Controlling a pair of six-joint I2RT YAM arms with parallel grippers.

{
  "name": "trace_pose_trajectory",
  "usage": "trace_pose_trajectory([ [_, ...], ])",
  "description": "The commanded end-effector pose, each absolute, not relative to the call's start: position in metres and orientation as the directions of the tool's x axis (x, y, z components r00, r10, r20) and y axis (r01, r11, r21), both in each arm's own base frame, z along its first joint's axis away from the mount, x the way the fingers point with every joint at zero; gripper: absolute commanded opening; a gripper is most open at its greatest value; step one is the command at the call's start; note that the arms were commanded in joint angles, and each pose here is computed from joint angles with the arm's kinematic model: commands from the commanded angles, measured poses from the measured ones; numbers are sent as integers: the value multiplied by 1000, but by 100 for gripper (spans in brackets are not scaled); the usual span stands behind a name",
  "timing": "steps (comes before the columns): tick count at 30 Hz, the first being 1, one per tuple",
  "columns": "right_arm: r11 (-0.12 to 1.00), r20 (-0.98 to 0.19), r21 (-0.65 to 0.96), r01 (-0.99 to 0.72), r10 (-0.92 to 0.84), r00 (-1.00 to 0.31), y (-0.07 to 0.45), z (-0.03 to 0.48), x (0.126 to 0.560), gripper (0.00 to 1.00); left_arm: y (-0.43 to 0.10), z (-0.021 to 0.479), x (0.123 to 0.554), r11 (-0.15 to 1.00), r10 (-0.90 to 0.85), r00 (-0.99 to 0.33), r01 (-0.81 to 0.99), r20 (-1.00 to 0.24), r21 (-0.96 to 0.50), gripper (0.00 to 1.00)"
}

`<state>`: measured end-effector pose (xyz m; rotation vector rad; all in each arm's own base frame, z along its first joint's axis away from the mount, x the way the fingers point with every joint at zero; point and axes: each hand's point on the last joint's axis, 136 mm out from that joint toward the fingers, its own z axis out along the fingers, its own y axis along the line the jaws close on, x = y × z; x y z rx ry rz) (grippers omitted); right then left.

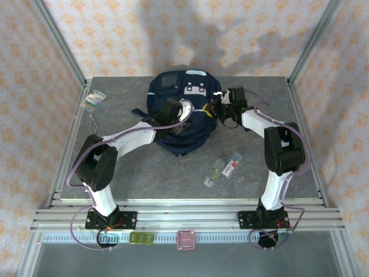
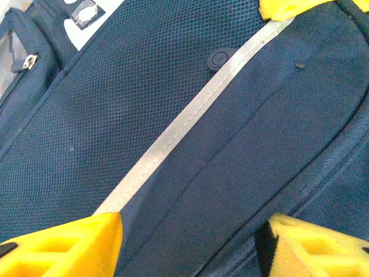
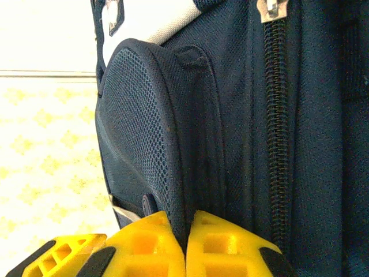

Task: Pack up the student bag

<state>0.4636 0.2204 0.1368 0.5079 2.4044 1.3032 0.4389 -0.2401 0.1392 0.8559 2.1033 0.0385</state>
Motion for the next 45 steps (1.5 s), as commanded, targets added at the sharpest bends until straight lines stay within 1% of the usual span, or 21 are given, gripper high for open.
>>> trace_pose_trajectory([
  [1,473,-220,879,53,502,-836,217,179,478,0,-244,146,450,742,622,-369,560,-690,369,58],
  [2,473,-220,880,52,502,-837,217,179,478,0,-241,147,453,747,624,-370,541,-688,386,54],
  [4,474,-220,879,54,503,-836,216,179,477,0,-233,150,463,764,622,-380,483,-684,427,40],
  [5,474,-219,879,54,502,-836,217,178,476,0,-229,153,467,776,614,-384,453,-690,438,37],
  [6,472,-218,880,55,503,-836,216,178,476,0,-224,157,472,792,600,-388,413,-700,450,30],
  [9,474,-218,879,55,502,-837,217,177,472,0,-222,169,474,814,570,-372,377,-733,442,24],
  [11,473,-216,879,56,502,-837,216,175,470,0,-225,172,473,819,558,-355,380,-751,429,26],
  [12,472,-216,880,56,502,-837,216,175,470,0,-225,168,473,819,559,-359,382,-747,428,30],
  [14,468,-215,882,55,502,-838,216,176,469,0,-224,155,476,809,577,-389,388,-718,441,45],
  [15,468,-216,882,52,502,-838,216,178,468,0,-224,148,478,806,585,-406,390,-702,446,48],
  [16,468,-217,882,50,500,-838,216,179,468,3,-224,139,479,799,595,-418,396,-686,452,46],
  [17,470,-219,881,49,498,-839,216,179,467,6,-224,134,480,797,599,-427,395,-677,456,40],
  [18,474,-222,880,47,496,-839,216,180,467,10,-223,132,480,798,599,-430,392,-675,458,20],
  [19,480,-226,876,45,492,-841,215,181,466,16,-222,122,481,794,606,-444,391,-660,466,4],
  [20,489,-233,871,42,488,-841,214,182,465,21,-219,119,484,799,601,-457,375,-655,471,0],
  [23,555,-270,829,60,492,-828,202,185,463,36,-217,132,488,825,565,-484,341,-668,450,0],
  [26,649,-343,756,85,503,-793,177,194,454,47,-219,164,492,865,502,-494,299,-710,404,0],
  [31,804,-475,565,186,502,-723,123,209,414,64,-223,216,493,909,415,-486,263,-769,324,0],
  [38,866,-347,433,249,415,-841,116,158,309,67,-216,249,499,951,308,-519,161,-797,262,0],
  [41,870,-332,356,340,458,-825,96,134,276,67,-217,260,499,964,265,-504,139,-822,225,0],
  [45,827,-317,336,450,550,-773,79,112,252,67,-221,261,498,968,249,-508,148,-825,201,0],
])
